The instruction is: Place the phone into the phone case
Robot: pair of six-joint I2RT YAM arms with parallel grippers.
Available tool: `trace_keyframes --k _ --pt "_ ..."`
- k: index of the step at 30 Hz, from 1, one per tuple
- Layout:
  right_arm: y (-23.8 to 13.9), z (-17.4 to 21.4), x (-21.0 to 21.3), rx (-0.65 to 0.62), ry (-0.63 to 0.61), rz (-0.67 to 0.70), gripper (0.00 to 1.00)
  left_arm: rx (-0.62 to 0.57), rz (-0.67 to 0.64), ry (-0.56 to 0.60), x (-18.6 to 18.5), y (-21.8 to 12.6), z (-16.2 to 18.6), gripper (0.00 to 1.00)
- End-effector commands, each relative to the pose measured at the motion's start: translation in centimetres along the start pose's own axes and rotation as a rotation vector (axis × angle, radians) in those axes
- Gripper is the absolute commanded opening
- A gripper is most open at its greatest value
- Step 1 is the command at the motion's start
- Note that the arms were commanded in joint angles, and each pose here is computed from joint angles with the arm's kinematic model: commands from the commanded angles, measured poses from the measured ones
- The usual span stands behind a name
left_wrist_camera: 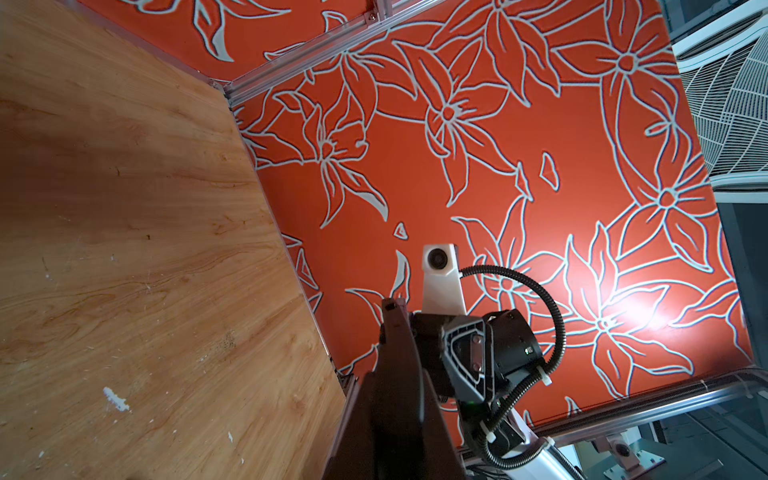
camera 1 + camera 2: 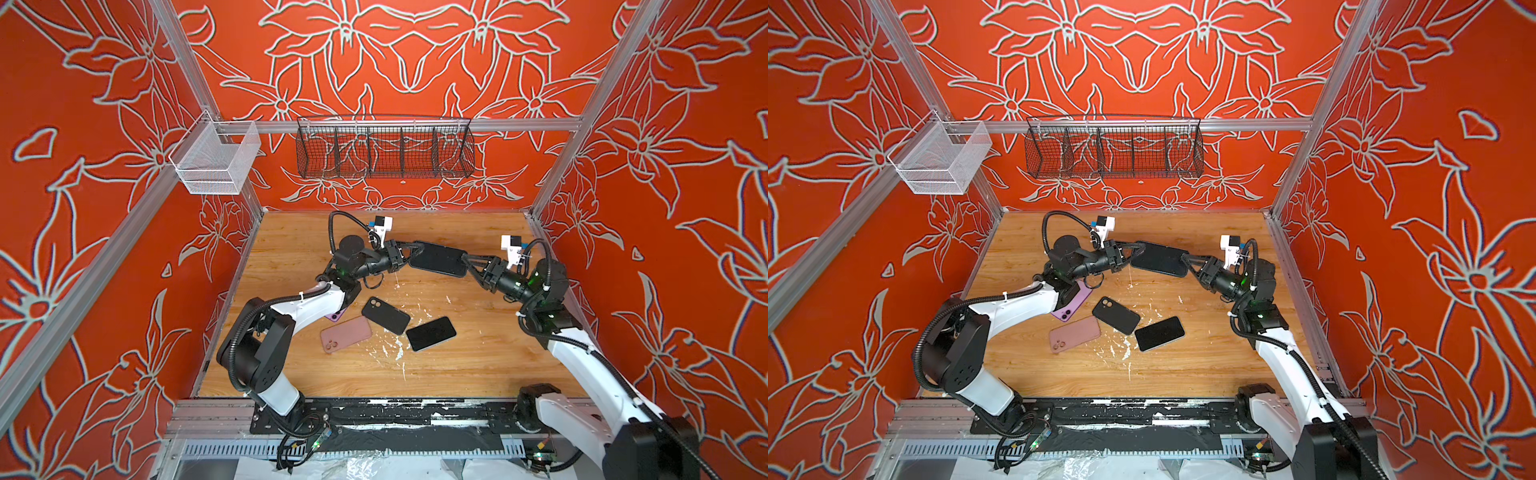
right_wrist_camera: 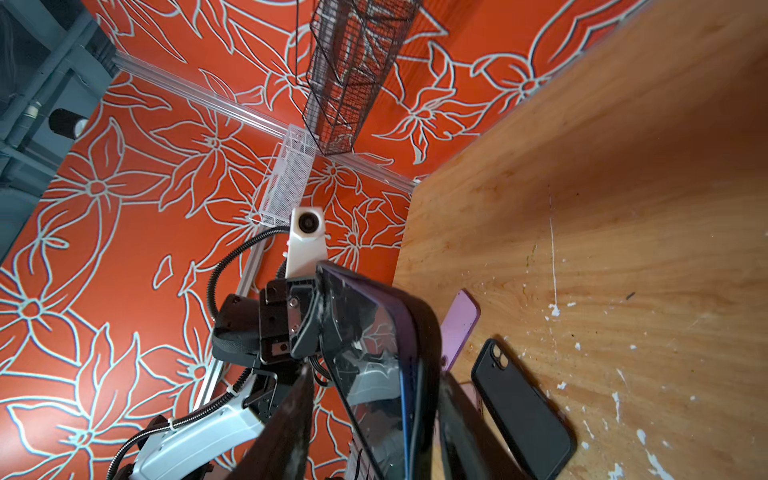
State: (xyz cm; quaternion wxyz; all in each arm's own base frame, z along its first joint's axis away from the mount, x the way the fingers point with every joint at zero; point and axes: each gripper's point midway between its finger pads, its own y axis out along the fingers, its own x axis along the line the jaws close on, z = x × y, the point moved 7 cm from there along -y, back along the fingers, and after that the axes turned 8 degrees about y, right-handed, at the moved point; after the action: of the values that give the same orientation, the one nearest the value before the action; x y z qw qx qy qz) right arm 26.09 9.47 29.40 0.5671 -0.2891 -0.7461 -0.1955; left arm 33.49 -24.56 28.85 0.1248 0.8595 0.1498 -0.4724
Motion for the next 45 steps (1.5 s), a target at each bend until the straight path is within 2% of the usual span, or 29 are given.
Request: trace_keyframes --k 1,8,14,18,21,34,45 --pt "-0.3 -1.3 3.4 -0.021 -0.08 -0.122 0.49 -0.003 0.06 0.038 -1.7 -0.4 -0.2 0.07" --pt "0.3 -2.0 3.3 -0.016 -0.089 -0.118 0.49 -0.007 0.077 0.031 -2.0 -0.4 -0.3 0.07" --pt "-0.5 -1.6 1.5 -0.051 -0.142 0.066 0.56 -0.01 0.087 0.05 -3.0 -0.8 -0.4 0.07" --pt "0.0 -1.2 0.4 -0.005 -0.105 0.038 0.64 -0.012 0.095 0.059 -3.7 -0.9 -0.6 0.07" --pt "0.4 -1.0 0.0 0.024 -0.071 -0.007 0.64 -0.011 0.103 0.066 -4.0 -0.8 -0.6 0.07" --pt "1.4 -1.2 -0.1 0.041 0.003 -0.118 0.45 -0.001 0.11 0.065 -4.2 -0.1 -0.4 0.07" --pt "1.6 -0.4 -0.4 0.064 0.017 -0.115 0.35 0.006 0.114 0.062 -4.2 0.6 -0.5 0.07"
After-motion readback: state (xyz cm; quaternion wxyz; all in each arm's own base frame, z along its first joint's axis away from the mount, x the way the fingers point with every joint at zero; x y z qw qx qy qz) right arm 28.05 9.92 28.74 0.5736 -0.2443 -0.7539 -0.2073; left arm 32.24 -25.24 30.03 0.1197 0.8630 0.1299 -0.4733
